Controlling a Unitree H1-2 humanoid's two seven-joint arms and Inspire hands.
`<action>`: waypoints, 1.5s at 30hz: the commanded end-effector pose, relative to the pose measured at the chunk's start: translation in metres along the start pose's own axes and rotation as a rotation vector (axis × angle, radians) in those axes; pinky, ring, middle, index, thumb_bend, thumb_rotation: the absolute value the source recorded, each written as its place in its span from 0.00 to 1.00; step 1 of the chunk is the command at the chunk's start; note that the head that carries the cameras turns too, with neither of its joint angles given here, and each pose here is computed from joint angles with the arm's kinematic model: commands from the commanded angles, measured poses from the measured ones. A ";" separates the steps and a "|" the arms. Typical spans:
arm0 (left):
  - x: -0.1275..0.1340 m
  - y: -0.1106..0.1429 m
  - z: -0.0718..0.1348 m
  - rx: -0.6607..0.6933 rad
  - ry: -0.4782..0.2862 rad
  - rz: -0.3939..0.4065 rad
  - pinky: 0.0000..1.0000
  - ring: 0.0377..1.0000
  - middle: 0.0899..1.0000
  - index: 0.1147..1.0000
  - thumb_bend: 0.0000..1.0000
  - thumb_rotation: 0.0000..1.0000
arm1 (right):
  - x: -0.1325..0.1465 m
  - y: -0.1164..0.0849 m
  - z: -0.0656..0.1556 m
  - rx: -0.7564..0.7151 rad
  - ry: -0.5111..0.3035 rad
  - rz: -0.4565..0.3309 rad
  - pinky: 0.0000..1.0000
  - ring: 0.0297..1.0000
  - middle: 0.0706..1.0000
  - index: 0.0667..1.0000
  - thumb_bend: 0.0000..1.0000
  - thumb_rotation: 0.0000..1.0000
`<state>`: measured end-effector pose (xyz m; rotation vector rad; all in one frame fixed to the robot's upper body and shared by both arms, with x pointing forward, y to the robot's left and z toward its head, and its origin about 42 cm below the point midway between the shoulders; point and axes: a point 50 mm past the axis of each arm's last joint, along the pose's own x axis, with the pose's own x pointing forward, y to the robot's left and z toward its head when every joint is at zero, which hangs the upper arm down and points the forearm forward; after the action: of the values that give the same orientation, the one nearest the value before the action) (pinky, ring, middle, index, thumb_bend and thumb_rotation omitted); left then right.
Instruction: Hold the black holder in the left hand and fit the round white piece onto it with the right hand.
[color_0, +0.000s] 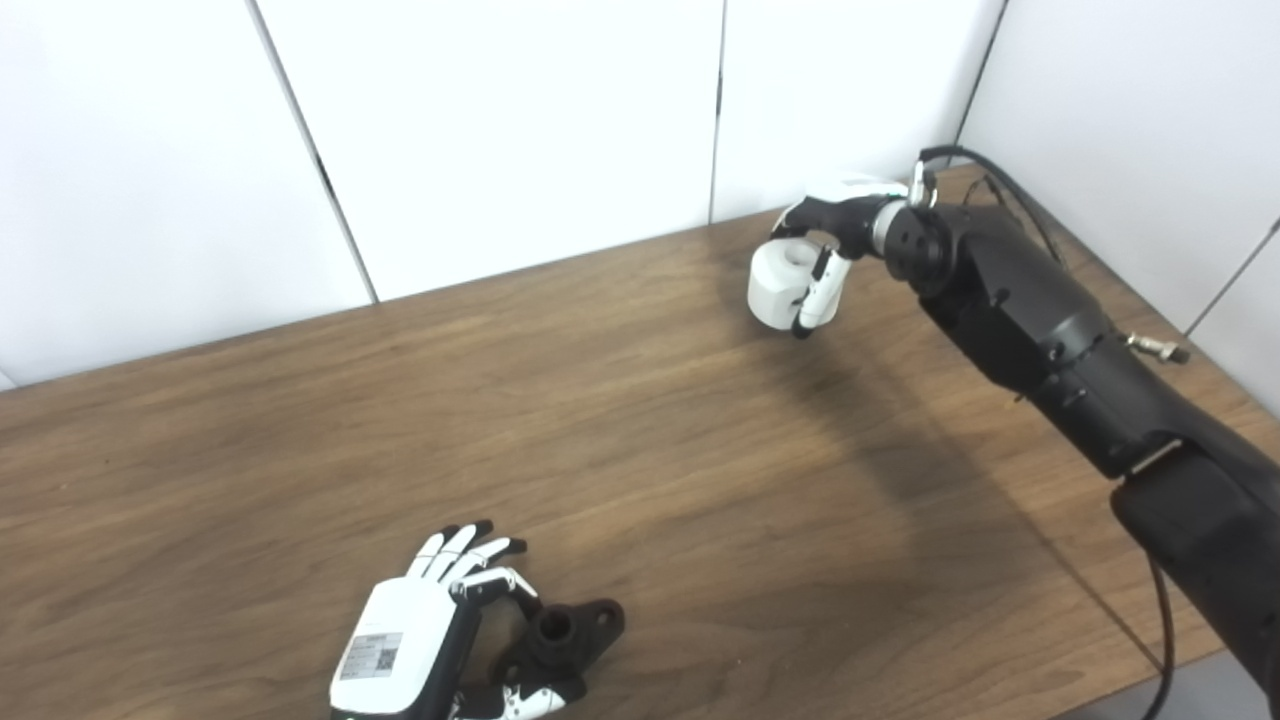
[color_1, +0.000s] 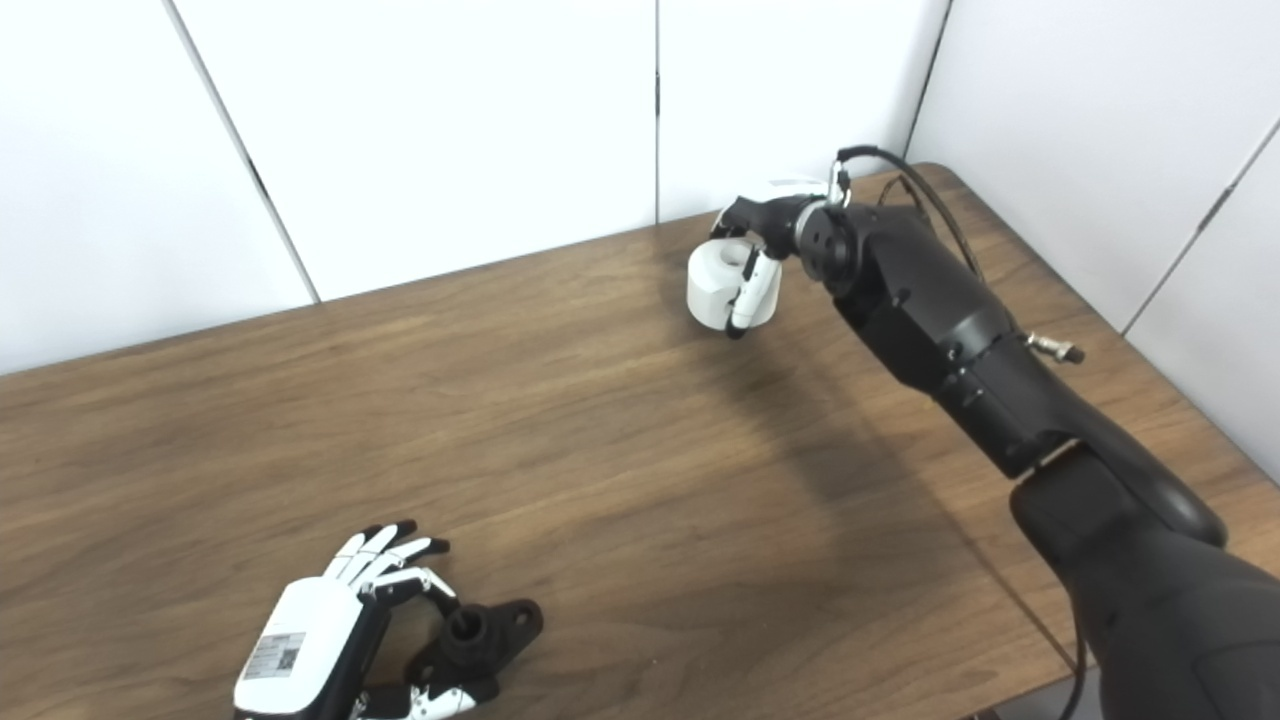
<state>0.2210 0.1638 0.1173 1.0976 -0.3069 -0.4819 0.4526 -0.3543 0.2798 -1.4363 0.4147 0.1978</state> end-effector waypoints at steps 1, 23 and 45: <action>-0.021 -0.033 -0.012 0.059 0.105 -0.224 0.97 0.93 0.82 0.43 0.52 0.07 | -0.008 -0.043 -0.002 -0.010 0.027 -0.097 0.85 0.91 0.83 0.78 0.89 0.18; -0.019 -0.031 -0.008 0.054 0.108 -0.213 0.96 0.92 0.81 0.43 0.52 0.07 | -0.007 -0.044 0.008 -0.011 0.020 -0.080 0.85 0.89 0.81 0.77 0.89 0.17; -0.016 -0.029 -0.004 0.052 0.106 -0.205 0.96 0.92 0.81 0.42 0.52 0.07 | -0.003 -0.031 0.008 0.022 0.010 -0.094 0.94 0.83 0.78 0.77 0.88 0.14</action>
<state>0.2191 0.1589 0.1213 1.1149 -0.2896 -0.4744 0.4558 -0.3457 0.2803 -1.4276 0.4176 0.1942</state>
